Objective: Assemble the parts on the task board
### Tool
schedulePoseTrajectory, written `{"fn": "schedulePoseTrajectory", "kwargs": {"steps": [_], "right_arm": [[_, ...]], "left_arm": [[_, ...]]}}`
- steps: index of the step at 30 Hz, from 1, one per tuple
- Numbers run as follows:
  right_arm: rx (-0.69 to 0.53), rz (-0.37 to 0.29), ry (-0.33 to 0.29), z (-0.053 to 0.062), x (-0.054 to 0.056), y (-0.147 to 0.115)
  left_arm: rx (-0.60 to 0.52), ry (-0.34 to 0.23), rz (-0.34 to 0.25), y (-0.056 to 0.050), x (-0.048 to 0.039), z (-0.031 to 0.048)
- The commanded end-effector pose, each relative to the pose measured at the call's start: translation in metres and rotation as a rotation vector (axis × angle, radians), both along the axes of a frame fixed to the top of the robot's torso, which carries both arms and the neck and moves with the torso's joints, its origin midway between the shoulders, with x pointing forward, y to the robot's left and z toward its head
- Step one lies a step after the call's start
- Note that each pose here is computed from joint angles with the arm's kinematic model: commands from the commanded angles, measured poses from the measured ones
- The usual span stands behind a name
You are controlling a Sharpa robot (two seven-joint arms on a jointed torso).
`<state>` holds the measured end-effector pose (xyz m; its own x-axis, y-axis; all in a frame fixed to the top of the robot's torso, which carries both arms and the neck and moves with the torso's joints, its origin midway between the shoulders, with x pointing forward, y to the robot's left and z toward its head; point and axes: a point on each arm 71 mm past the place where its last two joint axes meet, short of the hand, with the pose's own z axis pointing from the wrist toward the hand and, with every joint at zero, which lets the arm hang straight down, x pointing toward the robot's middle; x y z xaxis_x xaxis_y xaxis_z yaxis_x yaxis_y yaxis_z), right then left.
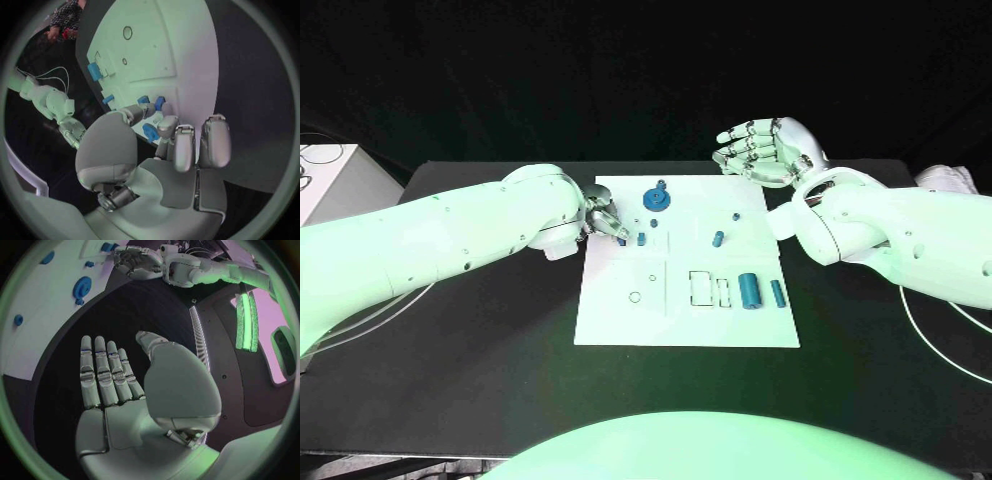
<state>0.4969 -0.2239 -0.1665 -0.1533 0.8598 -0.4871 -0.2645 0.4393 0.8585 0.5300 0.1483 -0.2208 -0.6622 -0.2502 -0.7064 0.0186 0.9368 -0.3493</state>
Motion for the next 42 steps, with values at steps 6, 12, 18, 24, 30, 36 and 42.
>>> {"fn": "schedulePoseTrajectory", "kwargs": {"steps": [6,12,18,24,30,36,42], "right_arm": [[0.002,0.017,0.003,0.000,-0.001,0.001],[0.002,0.017,0.003,0.000,-0.001,0.001],[0.002,0.017,0.003,0.000,-0.001,0.001],[0.002,0.016,0.003,0.000,-0.001,0.001],[0.002,0.014,0.003,-0.001,-0.001,0.000],[0.003,0.013,0.003,-0.001,-0.001,0.000],[0.003,0.012,0.004,-0.002,-0.001,0.000]], "left_arm": [[0.015,0.017,0.000,0.000,-0.0009,-0.0046],[0.013,0.009,0.010,0.001,0.0004,-0.0044],[0.009,-0.002,0.025,0.003,0.0019,-0.0040],[0.001,-0.018,0.043,0.008,0.0026,-0.0032],[-0.014,-0.037,0.058,0.012,0.0028,-0.0008],[-0.056,-0.064,0.064,0.012,0.0031,0.0042],[-0.242,-0.125,0.079,0.012,0.0079,0.0153]]}}
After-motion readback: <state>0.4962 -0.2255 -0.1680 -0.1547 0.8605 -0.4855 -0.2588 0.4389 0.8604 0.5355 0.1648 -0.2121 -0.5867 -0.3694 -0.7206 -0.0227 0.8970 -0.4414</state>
